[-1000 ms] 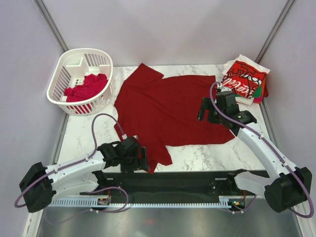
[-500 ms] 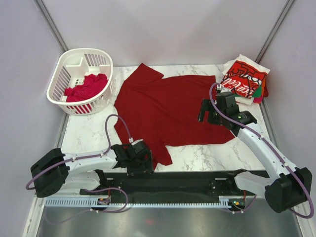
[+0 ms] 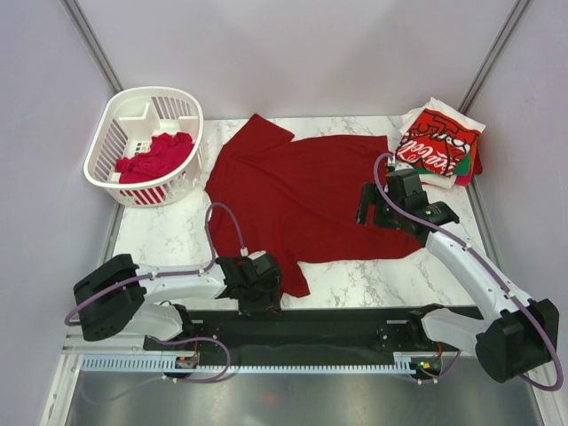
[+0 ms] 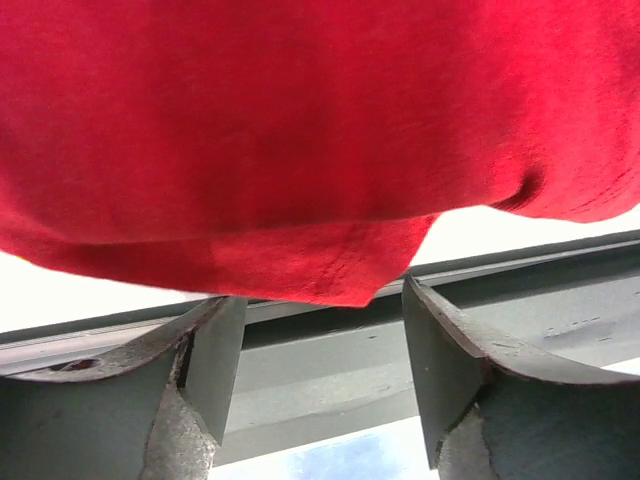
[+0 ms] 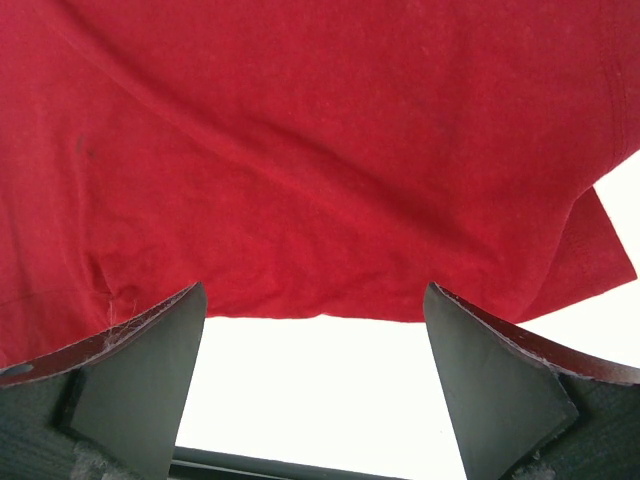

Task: Fold and stack the t-shirts
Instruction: Flatten the tshirt out, then fold the tshirt

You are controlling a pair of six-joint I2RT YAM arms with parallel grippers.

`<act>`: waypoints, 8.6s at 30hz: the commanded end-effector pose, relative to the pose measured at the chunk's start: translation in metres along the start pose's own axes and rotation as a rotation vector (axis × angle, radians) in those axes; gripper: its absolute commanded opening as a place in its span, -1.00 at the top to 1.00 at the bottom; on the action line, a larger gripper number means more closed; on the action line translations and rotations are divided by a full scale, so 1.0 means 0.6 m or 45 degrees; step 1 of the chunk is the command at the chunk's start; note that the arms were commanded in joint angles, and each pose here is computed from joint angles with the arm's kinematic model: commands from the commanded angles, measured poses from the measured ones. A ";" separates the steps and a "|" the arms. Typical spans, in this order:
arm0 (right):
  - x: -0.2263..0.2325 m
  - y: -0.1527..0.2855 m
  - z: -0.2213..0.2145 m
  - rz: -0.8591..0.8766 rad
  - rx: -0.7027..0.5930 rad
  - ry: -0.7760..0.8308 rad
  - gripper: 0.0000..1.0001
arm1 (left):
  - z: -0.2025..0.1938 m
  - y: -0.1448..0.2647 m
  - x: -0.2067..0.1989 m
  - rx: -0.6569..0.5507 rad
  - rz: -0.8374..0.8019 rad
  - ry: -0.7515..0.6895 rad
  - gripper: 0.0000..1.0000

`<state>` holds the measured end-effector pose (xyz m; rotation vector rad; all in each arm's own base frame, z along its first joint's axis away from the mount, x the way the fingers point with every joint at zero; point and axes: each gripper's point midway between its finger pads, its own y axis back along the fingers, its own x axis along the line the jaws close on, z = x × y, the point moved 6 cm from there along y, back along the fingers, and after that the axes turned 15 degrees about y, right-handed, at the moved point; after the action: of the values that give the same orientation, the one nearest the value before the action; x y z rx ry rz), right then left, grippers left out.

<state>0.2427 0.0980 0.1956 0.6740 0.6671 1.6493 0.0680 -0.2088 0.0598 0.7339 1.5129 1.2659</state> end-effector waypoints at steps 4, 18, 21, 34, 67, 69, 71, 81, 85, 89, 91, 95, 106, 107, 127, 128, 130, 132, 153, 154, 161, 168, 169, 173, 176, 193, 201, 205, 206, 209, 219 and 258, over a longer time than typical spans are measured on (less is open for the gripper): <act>-0.002 -0.004 -0.002 -0.003 -0.012 0.030 -0.96 | 0.064 -0.013 -0.084 -0.347 -0.186 0.073 -0.29; -0.001 -0.012 -0.016 0.019 0.007 0.052 -0.96 | 0.072 -0.010 -0.047 -0.425 -0.141 0.117 0.95; 0.001 -0.013 -0.016 0.028 0.009 0.048 -0.96 | 0.071 0.006 -0.037 -0.428 -0.158 0.105 0.95; -0.056 0.003 -0.052 -0.351 0.019 -0.104 -0.96 | 0.048 0.100 0.070 -0.394 -0.172 0.206 0.95; -0.236 -0.112 -0.180 -0.412 0.060 -0.978 -0.09 | 0.043 0.127 0.102 -0.406 -0.306 0.176 0.95; -0.232 -0.115 -0.183 -0.391 0.068 -0.967 -0.08 | 0.044 0.127 0.102 -0.411 -0.306 0.178 0.95; -0.228 -0.114 -0.187 -0.366 0.072 -0.961 0.04 | 0.045 0.128 0.102 -0.415 -0.307 0.179 0.96; -0.203 -0.049 -0.168 -0.315 -0.027 -0.892 1.00 | 0.047 0.145 0.091 -0.422 -0.346 0.162 0.96; -0.205 0.003 -0.130 -0.369 -0.104 -0.854 1.00 | 0.046 0.165 0.080 -0.412 -0.377 0.155 0.95; -0.199 0.033 -0.129 -0.394 -0.020 -0.857 1.00 | 0.043 0.185 0.075 -0.385 -0.385 0.187 0.95; -0.187 0.044 -0.141 -0.381 0.016 -0.883 1.00 | 0.041 0.190 0.077 -0.373 -0.380 0.191 0.96; -0.167 0.073 -0.156 -0.374 0.007 -0.944 1.00 | 0.037 0.212 0.075 -0.350 -0.399 0.197 0.95; -0.146 0.081 -0.149 -0.279 0.035 -0.882 1.00 | 0.027 0.291 0.120 -0.324 -0.360 0.251 0.95; -0.144 0.086 -0.149 -0.280 0.030 -0.875 1.00 | 0.025 0.293 0.124 -0.319 -0.353 0.253 0.95; -0.171 0.085 0.007 -0.242 -0.228 -0.824 1.00 | 0.107 0.374 -0.006 -0.666 -0.171 -0.335 0.96; -0.178 0.072 0.015 -0.247 -0.217 -0.825 1.00 | 0.114 0.368 -0.022 -0.663 -0.135 -0.399 0.95; -0.187 0.067 0.035 -0.258 -0.241 -0.819 1.00 | 0.146 0.346 -0.057 -0.610 -0.102 -0.526 0.95; -0.198 0.050 0.049 -0.269 -0.236 -0.816 1.00 | 0.191 0.333 -0.072 -0.527 -0.193 -0.556 0.95; -0.211 -0.084 0.115 -0.164 -0.081 -0.761 1.00 | 0.491 0.321 -0.109 -0.580 -0.032 -0.469 0.95; -0.214 -0.097 0.113 -0.171 -0.054 -0.763 1.00 | 0.505 0.307 -0.111 -0.561 -0.016 -0.463 0.95; -0.235 -0.152 0.126 -0.199 0.010 -0.771 1.00 | 0.580 0.249 -0.109 -0.470 0.053 -0.419 0.95; -0.242 -0.224 0.123 -0.206 0.105 -0.745 1.00 | 0.645 0.154 -0.079 -0.347 0.142 -0.318 0.95; -0.246 -0.238 0.115 -0.219 0.133 -0.753 1.00 | 0.651 0.147 -0.080 -0.339 0.144 -0.319 0.95; -0.251 -0.262 0.122 -0.220 0.144 -0.767 0.99 | 0.680 0.119 -0.087 -0.345 0.159 -0.323 0.96; -0.250 -0.269 0.131 -0.216 0.137 -0.748 0.70 | 0.709 0.111 -0.087 -0.402 0.214 -0.330 0.95; -0.187 -0.097 0.162 -0.384 -0.031 -0.460 -0.96 | 0.606 0.354 -0.156 -0.822 0.014 -0.227 -0.95; -0.128 -0.081 0.040 -0.079 -0.019 -0.481 -0.96 | 0.422 0.245 -0.033 -0.623 -0.110 -0.002 -0.87; -0.129 -0.081 -0.013 -0.029 0.008 -0.543 -0.93 | 0.370 0.201 0.012 -0.603 -0.132 0.087 -0.98; -0.149 -0.079 -0.019 -0.034 0.003 -0.603 -0.93 | 0.357 0.180 0.028 -0.567 -0.103 0.108 -0.99; -0.167 -0.087 -0.044 -0.037 0.029 -0.684 -0.89 | 0.353 0.158 0.049 -0.575 -0.070 0.159 -0.99; -0.189 -0.136 -0.082 -0.109 0.081 -0.826 -0.62 | 0.385 0.153 0.100 -0.646 -0.092 0.414 -0.99; -0.219 -0.145 -0.134 -0.228 0.168 -0.955 1.00 | 0.435 0.075 0.136 -0.816 -0.029 0.623 0.95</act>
<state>0.2719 -0.0207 0.0657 1.1836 0.2742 1.1098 0.2697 -0.0342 0.0710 0.0839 1.3974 1.8707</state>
